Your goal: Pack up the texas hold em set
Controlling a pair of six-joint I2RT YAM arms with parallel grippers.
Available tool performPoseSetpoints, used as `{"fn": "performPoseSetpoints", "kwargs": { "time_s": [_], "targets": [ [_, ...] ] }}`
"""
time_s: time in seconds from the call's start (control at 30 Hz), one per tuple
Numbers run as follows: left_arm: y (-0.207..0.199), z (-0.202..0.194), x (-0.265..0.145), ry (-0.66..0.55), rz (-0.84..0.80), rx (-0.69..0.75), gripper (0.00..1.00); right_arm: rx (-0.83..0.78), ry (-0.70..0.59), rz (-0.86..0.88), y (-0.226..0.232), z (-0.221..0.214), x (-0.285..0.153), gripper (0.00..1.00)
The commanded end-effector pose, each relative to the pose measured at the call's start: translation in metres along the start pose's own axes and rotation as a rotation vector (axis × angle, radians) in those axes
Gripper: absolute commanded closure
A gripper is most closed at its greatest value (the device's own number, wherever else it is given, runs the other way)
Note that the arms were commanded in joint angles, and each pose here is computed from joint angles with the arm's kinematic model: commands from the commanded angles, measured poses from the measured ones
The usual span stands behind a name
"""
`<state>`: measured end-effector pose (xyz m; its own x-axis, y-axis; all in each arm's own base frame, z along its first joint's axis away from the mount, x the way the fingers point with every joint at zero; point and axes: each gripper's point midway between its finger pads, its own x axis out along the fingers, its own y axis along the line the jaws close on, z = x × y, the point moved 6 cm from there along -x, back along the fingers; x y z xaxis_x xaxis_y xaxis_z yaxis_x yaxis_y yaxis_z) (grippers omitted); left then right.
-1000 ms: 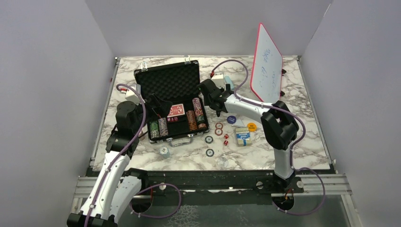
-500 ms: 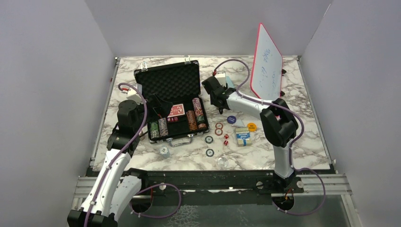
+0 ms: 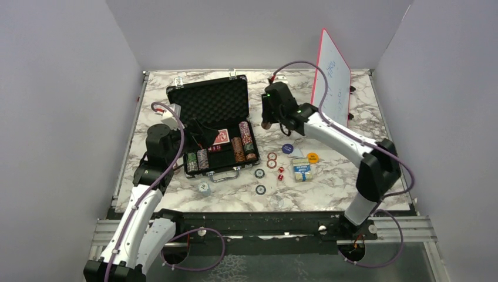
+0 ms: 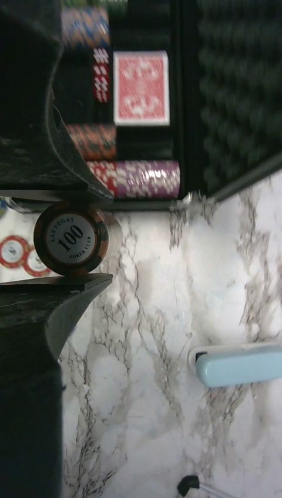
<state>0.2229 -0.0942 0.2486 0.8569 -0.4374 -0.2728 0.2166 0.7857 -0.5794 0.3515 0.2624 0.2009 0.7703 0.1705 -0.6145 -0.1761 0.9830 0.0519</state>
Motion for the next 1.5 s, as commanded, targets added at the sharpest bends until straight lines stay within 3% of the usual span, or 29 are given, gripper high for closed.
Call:
{"fn": "performPoseSetpoints", "kwargs": {
  "time_s": [0.0,0.1,0.27,0.4,0.53,0.83,0.97,1.2,1.37,1.47],
  "targets": [
    [-0.018,0.005,0.000,0.040,-0.137,0.067,0.02,-0.037,0.015,0.286,0.015,0.010,-0.056,0.77],
    [-0.028,0.000,0.001,0.086,-0.242,0.090,0.05,-0.074,0.067,0.484,0.025,0.000,-0.084,0.77],
    [-0.064,-0.022,-0.009,0.190,-0.568,0.177,0.07,-0.137,0.138,0.863,0.042,-0.022,-0.131,0.76],
    [-0.073,-0.037,-0.016,0.218,-0.637,0.217,0.07,-0.141,0.091,1.079,0.048,-0.023,-0.165,0.75],
    [-0.085,-0.057,-0.019,0.313,-0.708,0.150,0.09,-0.121,0.057,1.212,0.051,-0.018,-0.190,0.75],
    [-0.097,-0.071,-0.027,0.367,-0.835,0.049,0.23,-0.071,0.093,1.279,0.055,-0.020,-0.197,0.75],
    [-0.096,-0.076,-0.027,0.405,-0.853,0.052,0.33,-0.068,0.108,1.301,0.057,-0.022,-0.195,0.76],
    [-0.105,-0.081,-0.028,0.463,-0.901,0.057,0.34,-0.066,0.127,1.346,0.061,-0.023,-0.192,0.77],
    [-0.110,-0.082,-0.031,0.458,-0.921,0.075,0.49,-0.065,0.133,1.351,0.061,-0.026,-0.191,0.77],
    [-0.114,-0.082,-0.033,0.452,-0.929,0.081,0.50,-0.060,0.136,1.352,0.060,-0.029,-0.191,0.78]
  ]
}}
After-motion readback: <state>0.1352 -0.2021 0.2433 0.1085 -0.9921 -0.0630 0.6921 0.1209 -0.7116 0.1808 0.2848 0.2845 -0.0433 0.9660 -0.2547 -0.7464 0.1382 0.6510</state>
